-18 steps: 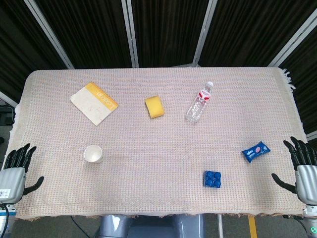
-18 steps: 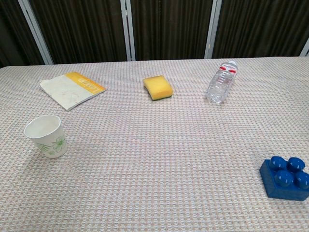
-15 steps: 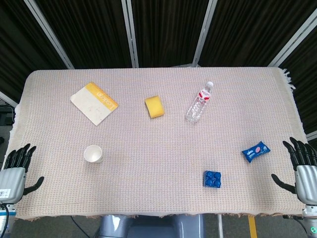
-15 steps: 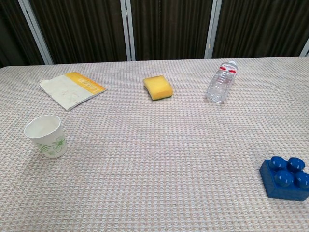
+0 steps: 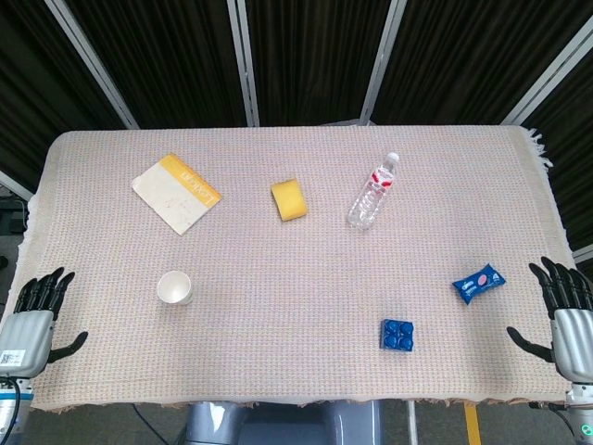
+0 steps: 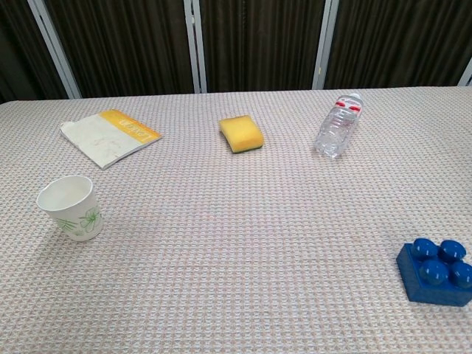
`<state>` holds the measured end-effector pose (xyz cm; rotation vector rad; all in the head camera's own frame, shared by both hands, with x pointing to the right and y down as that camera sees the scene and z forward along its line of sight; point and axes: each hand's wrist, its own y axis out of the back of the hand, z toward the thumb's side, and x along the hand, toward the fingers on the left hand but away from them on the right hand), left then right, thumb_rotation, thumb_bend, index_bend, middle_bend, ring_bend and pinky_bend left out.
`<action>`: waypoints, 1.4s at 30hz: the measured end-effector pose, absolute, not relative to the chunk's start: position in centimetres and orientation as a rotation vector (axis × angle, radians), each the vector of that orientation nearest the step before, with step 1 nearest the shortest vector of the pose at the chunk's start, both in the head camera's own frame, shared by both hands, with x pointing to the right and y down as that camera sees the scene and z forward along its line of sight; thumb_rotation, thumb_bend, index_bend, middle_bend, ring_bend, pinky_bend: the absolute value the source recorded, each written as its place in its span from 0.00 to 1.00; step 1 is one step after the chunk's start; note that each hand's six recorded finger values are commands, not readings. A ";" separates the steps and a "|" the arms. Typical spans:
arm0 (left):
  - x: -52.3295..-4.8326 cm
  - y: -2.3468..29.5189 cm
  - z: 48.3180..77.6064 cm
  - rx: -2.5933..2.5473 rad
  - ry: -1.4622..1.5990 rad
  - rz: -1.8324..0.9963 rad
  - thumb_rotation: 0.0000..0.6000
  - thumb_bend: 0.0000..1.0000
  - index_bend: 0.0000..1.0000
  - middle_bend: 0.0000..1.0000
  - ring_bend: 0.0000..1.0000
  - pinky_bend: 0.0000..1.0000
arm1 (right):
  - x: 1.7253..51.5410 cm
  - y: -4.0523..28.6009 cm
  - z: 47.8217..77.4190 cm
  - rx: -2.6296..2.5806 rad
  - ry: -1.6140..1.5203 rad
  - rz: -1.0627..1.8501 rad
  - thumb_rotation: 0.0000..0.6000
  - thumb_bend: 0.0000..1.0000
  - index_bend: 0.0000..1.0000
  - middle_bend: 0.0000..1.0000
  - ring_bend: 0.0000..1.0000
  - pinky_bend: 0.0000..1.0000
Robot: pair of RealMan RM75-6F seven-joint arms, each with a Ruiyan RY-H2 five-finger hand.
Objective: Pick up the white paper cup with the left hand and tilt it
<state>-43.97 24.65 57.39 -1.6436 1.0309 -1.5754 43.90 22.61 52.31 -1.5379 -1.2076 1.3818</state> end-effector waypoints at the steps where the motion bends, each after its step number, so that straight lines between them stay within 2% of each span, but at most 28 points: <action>1: -43.9 24.6 57.4 -1.641 1.027 -1.574 1.00 0.03 0.00 0.00 0.00 0.00 | 43.9 22.7 52.3 -1.539 -1.207 1.380 1.00 0.05 0.01 0.00 0.00 0.00; 12: -43.4 24.0 58.0 -1.647 1.000 -1.592 1.00 0.03 0.00 0.00 0.00 0.00 | 44.0 22.8 52.2 -1.537 -1.210 1.391 1.00 0.05 0.00 0.00 0.00 0.00; 20: -41.3 20.4 59.7 -1.744 0.897 -1.623 1.00 0.03 0.00 0.00 0.00 0.00 | 43.7 22.9 52.2 -1.546 -1.197 1.395 1.00 0.05 0.00 0.00 0.00 0.00; 25: -39.5 18.4 61.2 -1.823 0.818 -1.669 1.00 0.04 0.08 0.00 0.00 0.00 | 44.0 22.9 52.3 -1.546 -1.202 1.404 1.00 0.05 0.00 0.00 0.00 0.00; 30: -36.5 16.6 62.6 -1.861 0.713 -1.684 1.00 0.04 0.11 0.00 0.00 0.00 | 44.2 22.9 52.2 -1.547 -1.207 1.404 1.00 0.05 0.00 0.00 0.00 0.00; 37: -32.9 16.1 63.9 -1.892 0.636 -1.666 1.00 0.03 0.26 0.00 0.00 0.00 | 44.2 22.8 52.0 -1.548 -1.212 1.396 1.00 0.05 0.00 0.00 0.00 0.00; 42: -31.4 16.1 64.7 -1.896 0.606 -1.688 1.00 0.03 0.28 0.00 0.00 0.00 | 44.4 22.8 51.9 -1.547 -1.222 1.395 1.00 0.05 0.00 0.00 0.00 0.00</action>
